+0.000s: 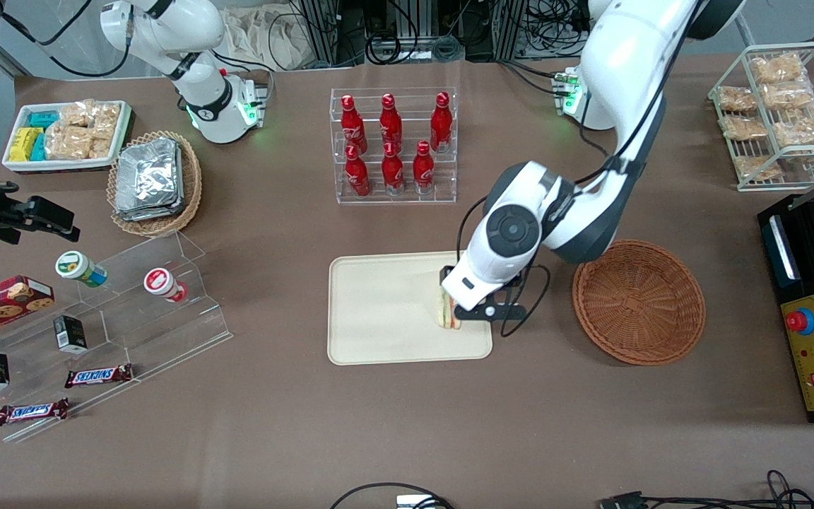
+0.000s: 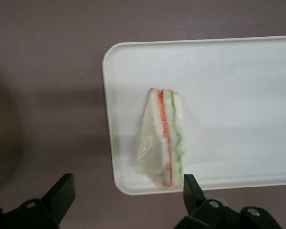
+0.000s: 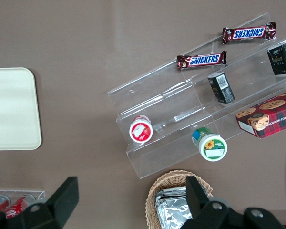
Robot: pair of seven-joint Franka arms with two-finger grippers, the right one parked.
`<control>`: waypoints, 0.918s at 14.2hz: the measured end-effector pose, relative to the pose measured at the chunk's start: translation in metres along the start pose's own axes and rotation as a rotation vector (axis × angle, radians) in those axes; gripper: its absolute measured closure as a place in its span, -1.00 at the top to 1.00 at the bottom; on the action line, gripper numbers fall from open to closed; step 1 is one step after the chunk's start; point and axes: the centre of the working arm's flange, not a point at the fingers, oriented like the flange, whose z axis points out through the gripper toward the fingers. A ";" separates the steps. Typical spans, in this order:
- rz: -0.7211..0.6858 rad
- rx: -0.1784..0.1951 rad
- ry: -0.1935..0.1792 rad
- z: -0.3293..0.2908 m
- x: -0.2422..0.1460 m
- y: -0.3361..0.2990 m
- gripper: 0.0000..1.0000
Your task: Place sandwich from basket to tray
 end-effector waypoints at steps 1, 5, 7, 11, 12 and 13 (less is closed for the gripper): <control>-0.007 0.008 0.004 -0.011 -0.010 -0.011 1.00; -0.036 0.052 0.017 -0.060 -0.065 -0.057 1.00; -0.064 0.061 0.028 -0.091 -0.071 -0.091 1.00; -0.072 0.049 0.060 -0.136 -0.047 -0.191 1.00; -0.075 0.050 0.050 -0.146 -0.041 -0.221 1.00; -0.081 0.051 0.036 -0.156 -0.036 -0.250 1.00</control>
